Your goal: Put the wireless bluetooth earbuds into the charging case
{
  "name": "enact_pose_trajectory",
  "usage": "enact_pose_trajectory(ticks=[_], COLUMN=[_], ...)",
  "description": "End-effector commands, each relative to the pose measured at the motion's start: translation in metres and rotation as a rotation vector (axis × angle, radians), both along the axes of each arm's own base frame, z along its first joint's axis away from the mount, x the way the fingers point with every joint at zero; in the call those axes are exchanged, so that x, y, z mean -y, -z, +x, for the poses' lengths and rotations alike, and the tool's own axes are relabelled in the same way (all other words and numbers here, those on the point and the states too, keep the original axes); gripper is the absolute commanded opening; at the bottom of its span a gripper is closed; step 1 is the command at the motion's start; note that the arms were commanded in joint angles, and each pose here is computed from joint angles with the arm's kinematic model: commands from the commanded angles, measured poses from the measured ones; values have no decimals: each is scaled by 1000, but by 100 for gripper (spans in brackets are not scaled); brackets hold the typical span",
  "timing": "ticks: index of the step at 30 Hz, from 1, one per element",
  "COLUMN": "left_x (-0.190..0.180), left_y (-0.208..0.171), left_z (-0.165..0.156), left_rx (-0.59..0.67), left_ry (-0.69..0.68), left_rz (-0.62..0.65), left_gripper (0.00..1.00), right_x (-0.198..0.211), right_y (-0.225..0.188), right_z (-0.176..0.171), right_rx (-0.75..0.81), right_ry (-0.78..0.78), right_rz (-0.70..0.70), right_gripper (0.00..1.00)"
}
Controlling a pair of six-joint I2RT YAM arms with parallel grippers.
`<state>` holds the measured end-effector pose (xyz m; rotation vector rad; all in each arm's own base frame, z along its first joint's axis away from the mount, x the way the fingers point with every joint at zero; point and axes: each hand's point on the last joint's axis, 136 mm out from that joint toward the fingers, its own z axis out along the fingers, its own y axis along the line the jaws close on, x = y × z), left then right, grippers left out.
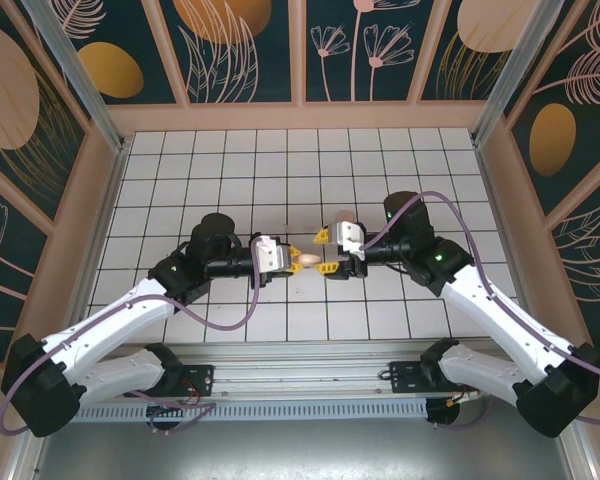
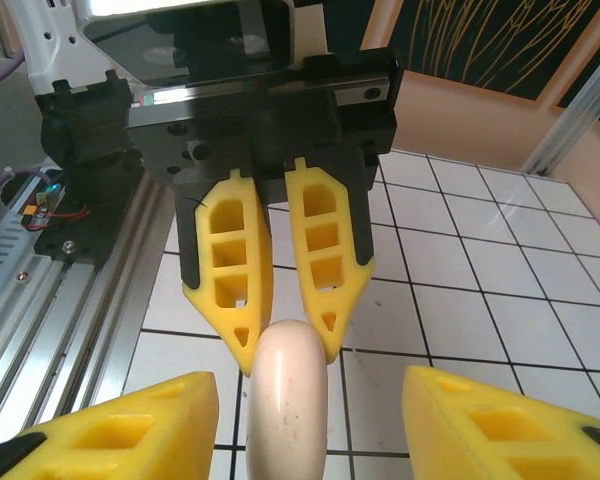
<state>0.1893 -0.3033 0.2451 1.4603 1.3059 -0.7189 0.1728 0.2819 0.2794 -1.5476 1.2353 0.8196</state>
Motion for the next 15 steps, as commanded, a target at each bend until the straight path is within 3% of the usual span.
enact_pose_trajectory(ticks=[1,15], left_x=[6,6], left_y=[-14,-27], left_z=[-3,-4], left_rx=[1,12], left_ry=[27,29], left_rz=[-50,-97], left_gripper=[11,11], right_x=[-6,-6], right_y=[0,7], right_z=[-7,-9], right_rx=[-16,-55], right_ry=[-47,-63], right_rz=[25,4], right_gripper=[51,44])
